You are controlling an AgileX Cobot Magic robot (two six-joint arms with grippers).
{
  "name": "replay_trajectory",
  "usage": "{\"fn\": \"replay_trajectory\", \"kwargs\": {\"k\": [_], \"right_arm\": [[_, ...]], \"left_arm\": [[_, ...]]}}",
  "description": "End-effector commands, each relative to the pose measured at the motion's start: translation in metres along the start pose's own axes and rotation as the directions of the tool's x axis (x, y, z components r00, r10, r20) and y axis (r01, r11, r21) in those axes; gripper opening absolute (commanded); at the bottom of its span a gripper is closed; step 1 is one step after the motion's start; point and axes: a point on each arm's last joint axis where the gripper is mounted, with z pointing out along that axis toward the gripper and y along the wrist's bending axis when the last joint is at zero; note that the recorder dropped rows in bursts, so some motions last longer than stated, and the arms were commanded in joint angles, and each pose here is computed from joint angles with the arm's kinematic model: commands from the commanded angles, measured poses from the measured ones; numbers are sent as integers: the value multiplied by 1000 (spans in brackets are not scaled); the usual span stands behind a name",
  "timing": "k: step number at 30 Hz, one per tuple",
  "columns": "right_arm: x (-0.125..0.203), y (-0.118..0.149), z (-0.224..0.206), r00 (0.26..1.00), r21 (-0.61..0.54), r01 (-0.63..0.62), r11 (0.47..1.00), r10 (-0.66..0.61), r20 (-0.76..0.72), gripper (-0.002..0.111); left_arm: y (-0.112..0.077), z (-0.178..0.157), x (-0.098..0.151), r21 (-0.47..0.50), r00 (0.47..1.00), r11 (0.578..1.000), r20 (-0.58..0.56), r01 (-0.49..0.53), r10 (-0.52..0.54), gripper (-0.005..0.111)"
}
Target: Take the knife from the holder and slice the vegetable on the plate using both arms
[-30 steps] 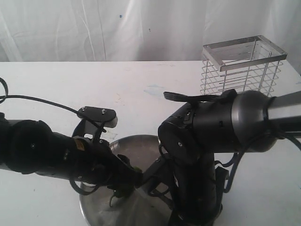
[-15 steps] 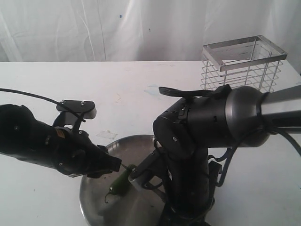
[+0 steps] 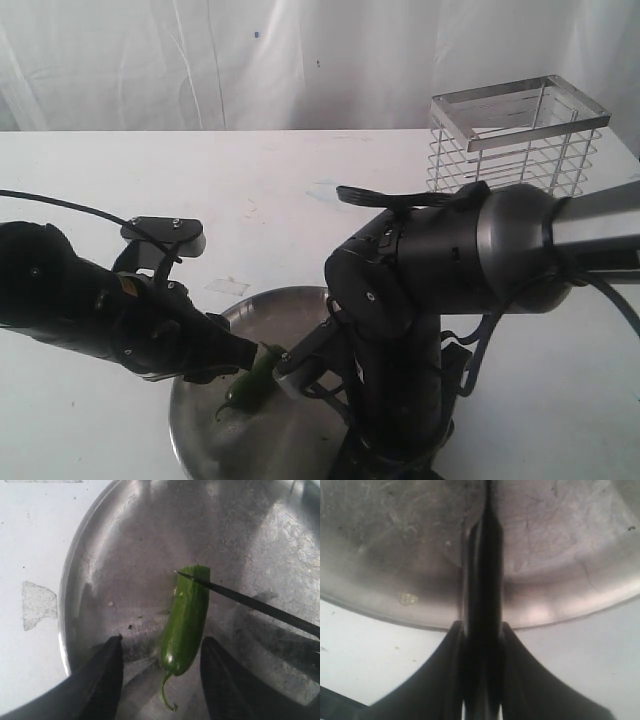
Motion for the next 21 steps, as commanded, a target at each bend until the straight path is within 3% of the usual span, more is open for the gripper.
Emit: {"fn": "replay_trajectory", "kwargs": {"k": [1,21], "right_arm": [[-5,1,-9,1000,4,3,1000,-3,31,0],[-15,-3,-2,999,56,48,997,-49,10,0]], "left_arm": [[0,-2,2,3,1000,1000,-10,-2,2,52],[0,-2,1,-1,1000,1000,1,-8,8,52]]}}
